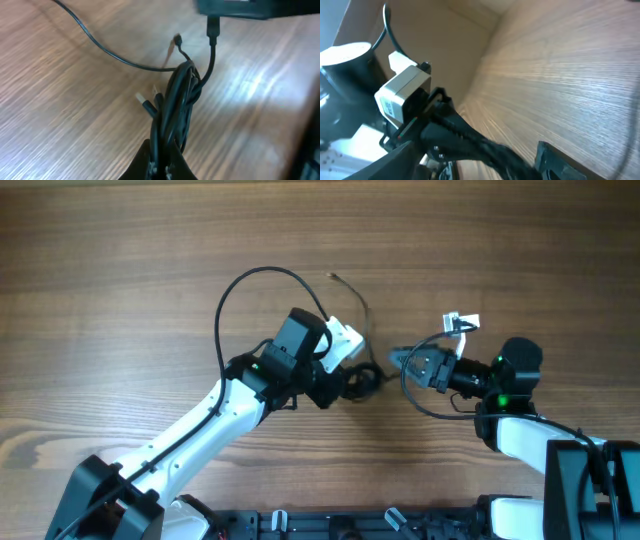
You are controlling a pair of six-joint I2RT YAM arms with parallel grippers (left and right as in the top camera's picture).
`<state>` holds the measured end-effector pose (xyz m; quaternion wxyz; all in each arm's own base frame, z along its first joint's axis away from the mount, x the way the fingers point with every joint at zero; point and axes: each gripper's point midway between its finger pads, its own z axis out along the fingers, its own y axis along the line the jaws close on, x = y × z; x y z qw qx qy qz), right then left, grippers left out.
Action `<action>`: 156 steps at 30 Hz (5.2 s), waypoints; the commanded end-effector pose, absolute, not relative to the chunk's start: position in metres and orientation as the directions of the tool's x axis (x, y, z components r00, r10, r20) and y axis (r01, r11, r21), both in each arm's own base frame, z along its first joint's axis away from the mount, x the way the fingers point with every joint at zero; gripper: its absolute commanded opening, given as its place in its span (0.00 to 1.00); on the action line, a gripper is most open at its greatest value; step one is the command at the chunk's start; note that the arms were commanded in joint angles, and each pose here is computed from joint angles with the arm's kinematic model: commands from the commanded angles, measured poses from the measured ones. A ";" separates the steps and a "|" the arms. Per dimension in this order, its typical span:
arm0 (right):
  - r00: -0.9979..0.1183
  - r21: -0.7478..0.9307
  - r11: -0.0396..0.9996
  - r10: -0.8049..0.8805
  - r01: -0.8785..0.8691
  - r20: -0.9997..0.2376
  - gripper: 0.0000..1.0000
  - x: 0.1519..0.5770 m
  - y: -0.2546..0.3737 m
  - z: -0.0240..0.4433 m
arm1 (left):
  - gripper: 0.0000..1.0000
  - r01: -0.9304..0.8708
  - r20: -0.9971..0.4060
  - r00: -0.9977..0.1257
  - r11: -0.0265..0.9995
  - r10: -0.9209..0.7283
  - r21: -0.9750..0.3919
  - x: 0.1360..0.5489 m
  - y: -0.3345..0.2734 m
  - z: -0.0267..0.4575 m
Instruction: Untangle cables
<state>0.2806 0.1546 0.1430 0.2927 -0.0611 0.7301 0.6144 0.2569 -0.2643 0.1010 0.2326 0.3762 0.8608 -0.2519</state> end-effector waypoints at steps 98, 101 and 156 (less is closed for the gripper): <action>-0.795 0.813 0.251 0.197 -0.525 -0.574 0.04 0.273 0.175 0.138 | 0.33 -0.202 -0.026 -0.924 0.547 -0.381 -0.812 0.284 -0.249 0.171; -0.809 0.829 0.278 0.218 -0.484 -0.546 0.05 0.277 0.172 0.131 | 0.33 -0.185 -0.024 -0.936 0.549 -0.351 -0.815 0.275 -0.260 0.172; -0.813 0.828 0.242 0.187 -0.506 -0.551 0.05 0.270 0.175 0.135 | 0.26 -0.214 -0.191 -0.867 0.690 -0.461 -0.692 0.301 -0.267 0.123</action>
